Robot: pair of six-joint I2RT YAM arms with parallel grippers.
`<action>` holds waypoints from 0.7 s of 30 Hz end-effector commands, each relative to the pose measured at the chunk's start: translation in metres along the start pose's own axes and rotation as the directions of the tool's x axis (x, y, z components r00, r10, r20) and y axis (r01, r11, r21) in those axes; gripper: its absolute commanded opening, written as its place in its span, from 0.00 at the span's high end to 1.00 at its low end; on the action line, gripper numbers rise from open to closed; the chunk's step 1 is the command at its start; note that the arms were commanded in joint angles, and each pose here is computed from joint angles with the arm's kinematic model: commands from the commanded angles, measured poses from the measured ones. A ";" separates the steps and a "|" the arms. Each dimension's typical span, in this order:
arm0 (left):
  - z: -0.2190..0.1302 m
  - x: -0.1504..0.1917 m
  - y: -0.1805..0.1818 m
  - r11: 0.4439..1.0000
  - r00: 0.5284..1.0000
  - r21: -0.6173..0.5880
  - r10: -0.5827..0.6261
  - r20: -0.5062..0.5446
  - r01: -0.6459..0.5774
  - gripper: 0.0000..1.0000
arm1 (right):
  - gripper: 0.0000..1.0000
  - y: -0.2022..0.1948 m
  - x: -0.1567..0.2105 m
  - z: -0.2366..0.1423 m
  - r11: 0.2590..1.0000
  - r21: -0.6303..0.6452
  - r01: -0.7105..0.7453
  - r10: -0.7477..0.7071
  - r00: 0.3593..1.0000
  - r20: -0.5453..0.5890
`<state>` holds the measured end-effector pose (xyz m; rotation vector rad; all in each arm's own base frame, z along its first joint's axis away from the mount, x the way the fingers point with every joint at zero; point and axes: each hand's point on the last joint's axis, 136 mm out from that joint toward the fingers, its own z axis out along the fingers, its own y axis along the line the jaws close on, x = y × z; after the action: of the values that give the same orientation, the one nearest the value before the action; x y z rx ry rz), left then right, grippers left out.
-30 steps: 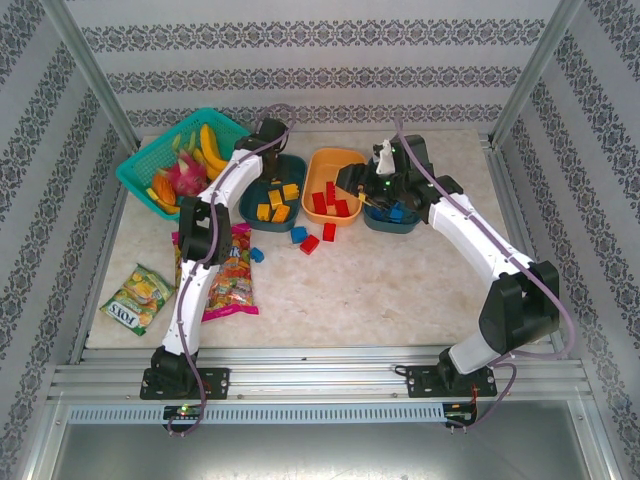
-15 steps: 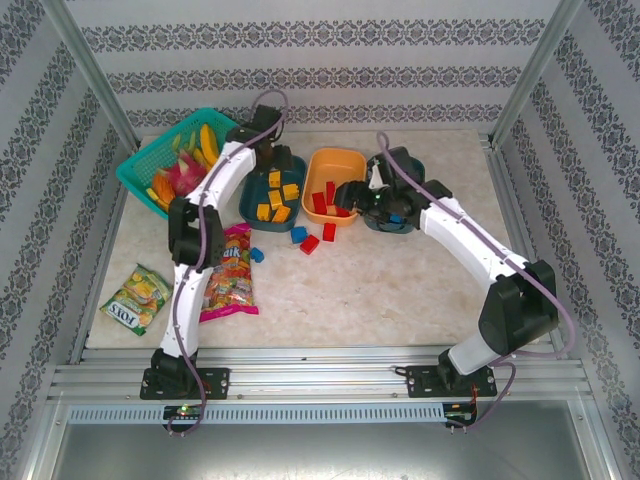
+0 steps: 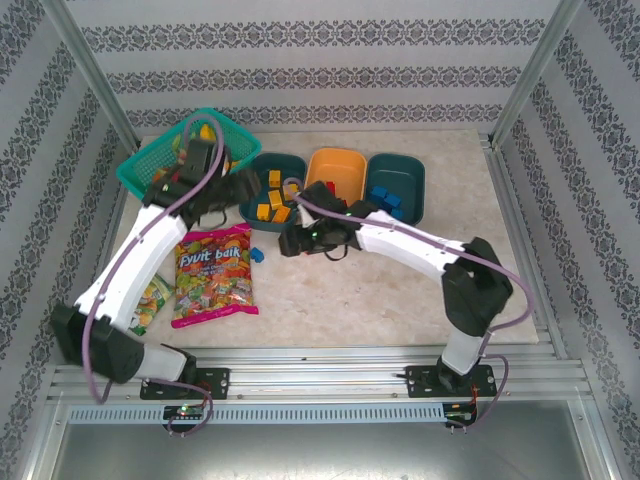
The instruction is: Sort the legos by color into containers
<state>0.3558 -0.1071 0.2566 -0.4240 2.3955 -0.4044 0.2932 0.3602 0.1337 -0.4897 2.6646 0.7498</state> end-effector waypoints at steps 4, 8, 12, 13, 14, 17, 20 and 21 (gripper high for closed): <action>-0.048 0.085 0.071 0.986 0.989 -0.096 -0.140 -0.055 0.134 0.33 | 0.37 0.043 0.000 0.046 0.950 -0.059 0.308 -0.310 0.950 -0.028; -0.078 0.116 0.102 0.976 0.983 -0.133 -0.179 -0.045 0.172 0.33 | 0.35 0.032 -0.002 0.075 0.940 0.002 0.342 -0.341 0.937 -0.071; -0.100 0.127 0.113 0.972 0.979 -0.133 -0.200 -0.030 0.195 0.33 | 0.34 0.026 -0.008 0.098 0.941 0.017 0.338 -0.335 0.938 -0.090; -0.103 0.128 0.113 0.972 0.979 -0.129 -0.200 -0.033 0.194 0.33 | 0.35 0.027 -0.008 0.104 0.941 0.009 0.339 -0.337 0.937 -0.095; -0.105 0.130 0.113 0.973 0.979 -0.131 -0.199 -0.039 0.193 0.33 | 0.36 0.029 -0.009 0.107 0.939 -0.001 0.343 -0.341 0.935 -0.097; -0.108 0.130 0.114 0.973 0.981 -0.136 -0.192 -0.042 0.185 0.33 | 0.38 0.026 -0.011 0.120 0.937 0.008 0.350 -0.346 0.930 -0.119; -0.109 0.128 0.114 0.973 0.981 -0.136 -0.191 -0.034 0.185 0.33 | 0.39 0.017 -0.014 0.128 0.938 0.041 0.343 -0.335 0.932 -0.137; -0.109 0.127 0.113 0.973 0.981 -0.133 -0.192 -0.034 0.186 0.33 | 0.40 0.015 -0.017 0.129 0.939 0.050 0.340 -0.331 0.933 -0.140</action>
<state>0.1763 -0.0417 0.2187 -0.6901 2.4339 -0.3742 0.3187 0.4529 0.0452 -0.9727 2.5984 0.5941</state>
